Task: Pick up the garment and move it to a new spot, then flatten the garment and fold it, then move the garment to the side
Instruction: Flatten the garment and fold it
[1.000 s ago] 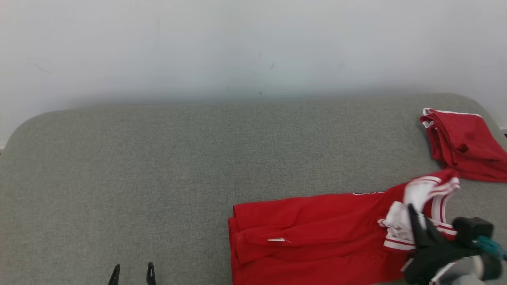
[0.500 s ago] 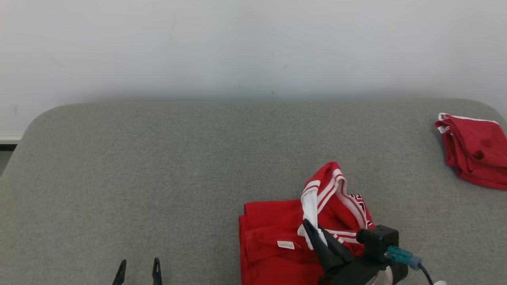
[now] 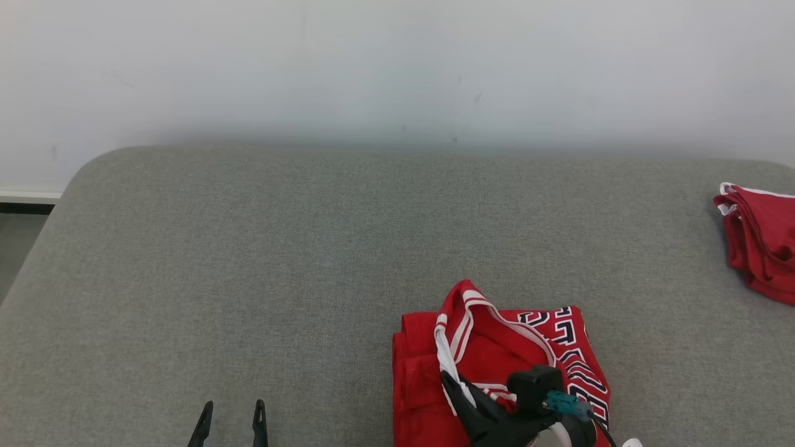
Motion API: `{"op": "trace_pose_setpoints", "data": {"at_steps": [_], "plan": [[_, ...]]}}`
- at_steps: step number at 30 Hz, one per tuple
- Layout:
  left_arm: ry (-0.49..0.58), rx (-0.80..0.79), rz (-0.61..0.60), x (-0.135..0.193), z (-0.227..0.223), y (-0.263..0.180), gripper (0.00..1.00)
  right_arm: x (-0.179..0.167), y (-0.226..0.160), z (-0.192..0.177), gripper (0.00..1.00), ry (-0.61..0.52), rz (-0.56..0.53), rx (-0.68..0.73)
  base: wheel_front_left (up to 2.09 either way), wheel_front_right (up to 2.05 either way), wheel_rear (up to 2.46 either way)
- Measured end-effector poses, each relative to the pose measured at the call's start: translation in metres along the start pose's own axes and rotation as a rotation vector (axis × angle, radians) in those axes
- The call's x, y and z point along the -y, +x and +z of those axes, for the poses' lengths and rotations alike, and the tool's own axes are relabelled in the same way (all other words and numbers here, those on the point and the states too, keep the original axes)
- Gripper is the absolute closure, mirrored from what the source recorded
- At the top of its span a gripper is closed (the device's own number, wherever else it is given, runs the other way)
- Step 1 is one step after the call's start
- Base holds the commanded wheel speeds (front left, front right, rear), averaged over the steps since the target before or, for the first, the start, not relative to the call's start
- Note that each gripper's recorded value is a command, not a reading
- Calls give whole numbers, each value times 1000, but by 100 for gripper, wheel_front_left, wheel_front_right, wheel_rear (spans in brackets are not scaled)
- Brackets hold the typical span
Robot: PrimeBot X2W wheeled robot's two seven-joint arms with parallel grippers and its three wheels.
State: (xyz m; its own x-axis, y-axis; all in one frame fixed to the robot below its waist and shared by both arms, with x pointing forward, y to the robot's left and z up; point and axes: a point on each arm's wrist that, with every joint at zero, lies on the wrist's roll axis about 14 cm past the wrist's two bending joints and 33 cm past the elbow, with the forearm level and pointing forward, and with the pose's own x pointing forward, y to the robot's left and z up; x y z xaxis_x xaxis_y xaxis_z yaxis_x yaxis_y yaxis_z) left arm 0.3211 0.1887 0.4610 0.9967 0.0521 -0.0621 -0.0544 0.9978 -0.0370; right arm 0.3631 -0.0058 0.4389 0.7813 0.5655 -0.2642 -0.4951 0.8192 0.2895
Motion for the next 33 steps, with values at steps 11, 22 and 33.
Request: {"op": "trace_pose_setpoints", "data": {"at_steps": [11, 22, 33], "plan": [[-3, 12, 8, -3, 4, -1, 0, -11, 10, 26, 0, -2, 40, 153, 0, 0, 0], [-2, 7, 0, -1, 2, -1, 0, 29, -35, 75, 0, -76, -42, 364, 0, 0, 0], [2, 5, 5, -4, 2, 1, 0, 5, -69, 24, 0, -30, -18, 210, 0, 0, 0]]}}
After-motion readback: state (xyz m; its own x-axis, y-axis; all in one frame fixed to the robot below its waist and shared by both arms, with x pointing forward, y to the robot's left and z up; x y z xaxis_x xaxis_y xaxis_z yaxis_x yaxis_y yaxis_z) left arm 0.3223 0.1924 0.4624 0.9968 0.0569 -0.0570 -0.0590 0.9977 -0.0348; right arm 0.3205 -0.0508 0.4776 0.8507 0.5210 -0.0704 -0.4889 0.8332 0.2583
